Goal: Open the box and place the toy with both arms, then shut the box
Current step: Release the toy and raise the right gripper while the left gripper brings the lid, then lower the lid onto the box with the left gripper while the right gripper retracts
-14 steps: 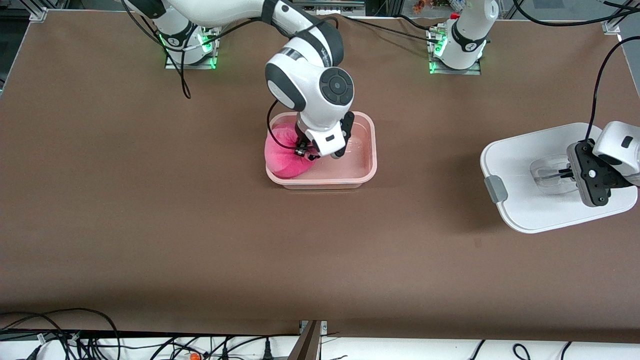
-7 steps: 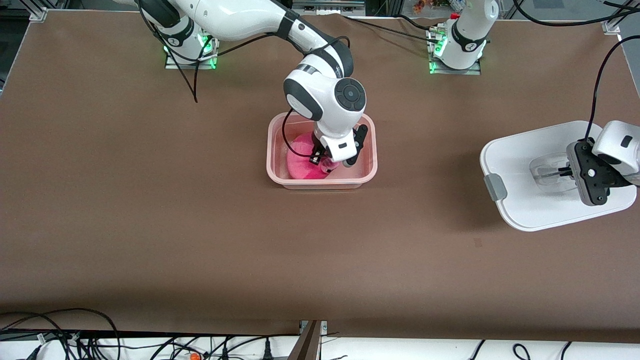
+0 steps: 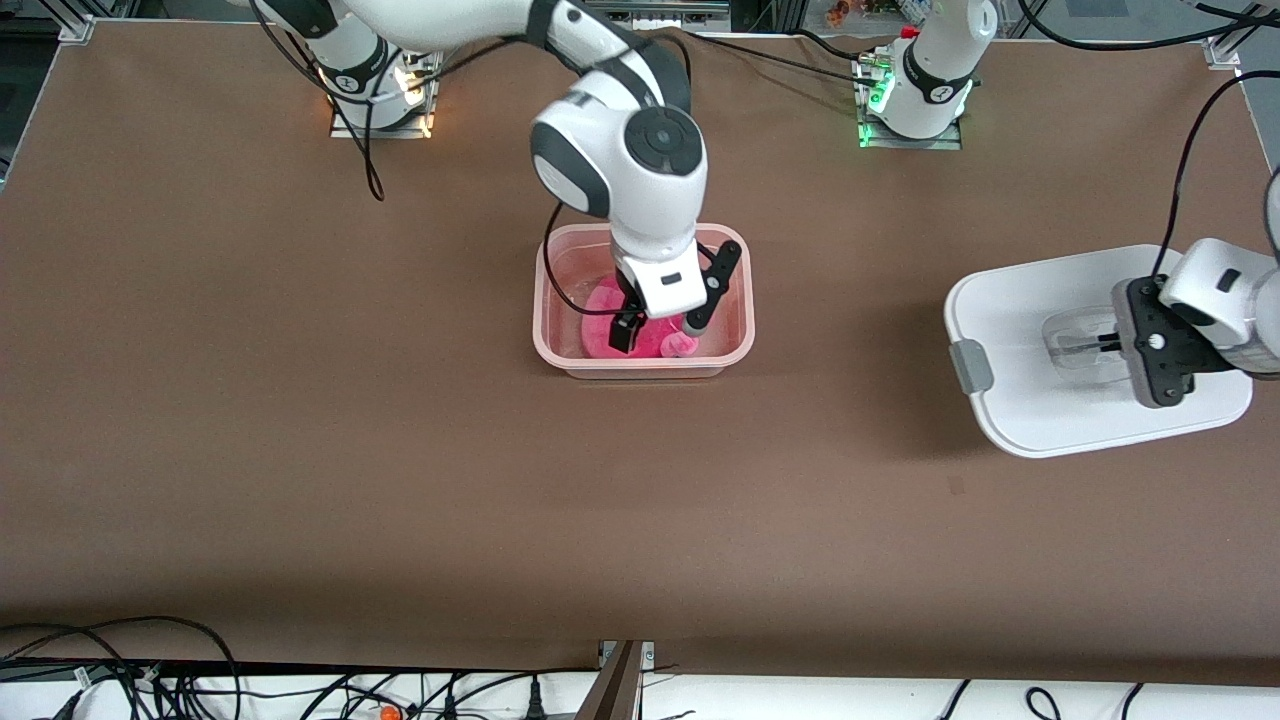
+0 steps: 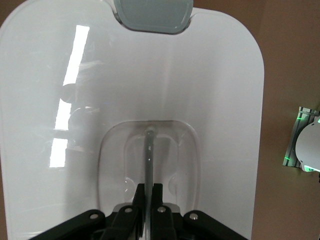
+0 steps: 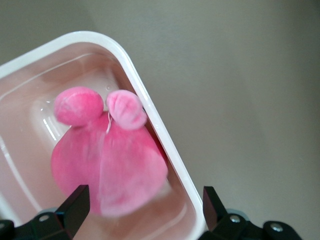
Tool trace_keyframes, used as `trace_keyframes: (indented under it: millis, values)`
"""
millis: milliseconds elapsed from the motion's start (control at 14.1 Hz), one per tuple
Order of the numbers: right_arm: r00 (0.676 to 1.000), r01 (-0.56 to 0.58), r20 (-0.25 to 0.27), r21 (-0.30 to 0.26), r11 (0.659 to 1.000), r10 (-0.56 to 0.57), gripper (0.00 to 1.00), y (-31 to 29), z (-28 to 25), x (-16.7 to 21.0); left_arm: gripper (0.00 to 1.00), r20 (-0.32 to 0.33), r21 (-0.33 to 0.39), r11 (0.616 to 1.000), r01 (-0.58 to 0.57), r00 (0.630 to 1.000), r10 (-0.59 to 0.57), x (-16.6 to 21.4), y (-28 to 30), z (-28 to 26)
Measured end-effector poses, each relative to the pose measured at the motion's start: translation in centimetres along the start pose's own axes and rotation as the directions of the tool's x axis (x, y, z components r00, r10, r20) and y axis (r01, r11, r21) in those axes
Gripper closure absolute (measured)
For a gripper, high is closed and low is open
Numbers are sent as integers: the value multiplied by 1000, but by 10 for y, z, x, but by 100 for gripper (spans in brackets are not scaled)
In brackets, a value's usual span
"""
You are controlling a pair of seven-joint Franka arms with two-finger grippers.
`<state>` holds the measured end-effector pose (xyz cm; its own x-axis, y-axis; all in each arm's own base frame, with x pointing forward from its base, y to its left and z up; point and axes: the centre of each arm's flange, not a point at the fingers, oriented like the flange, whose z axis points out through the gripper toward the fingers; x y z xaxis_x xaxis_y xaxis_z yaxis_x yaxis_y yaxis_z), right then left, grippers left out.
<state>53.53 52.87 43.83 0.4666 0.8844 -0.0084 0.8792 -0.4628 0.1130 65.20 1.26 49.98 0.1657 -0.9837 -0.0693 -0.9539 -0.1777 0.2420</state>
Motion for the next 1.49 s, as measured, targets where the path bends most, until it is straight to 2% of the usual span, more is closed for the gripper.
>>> trace_keyframes:
  millis: [142,355,568,851,1206,1348,1490]
  values:
    - [989,-148,28,-24,989,148,0,13,-43,-23,93,-15,-5,1000,-29,999,29,38,7,1]
    - [955,-289,49,-76,954,293,0,50,-82,-57,93,-35,-23,996,-82,996,81,99,20,7]
    - [910,-411,52,-30,911,412,0,102,-109,-98,93,-18,-22,994,-111,994,111,179,37,24]
    - [826,-563,43,52,825,562,0,159,-151,-176,93,16,-18,992,-128,992,129,278,71,55]
    - [735,-678,84,86,730,672,0,192,-165,-271,93,-10,22,990,-140,990,140,400,134,95]
    - [685,-728,105,84,680,721,0,213,-162,-313,93,-12,42,990,-132,991,133,434,162,103]
    - [647,-762,103,76,643,755,0,233,-158,-339,93,-13,53,989,-141,990,142,453,179,110]
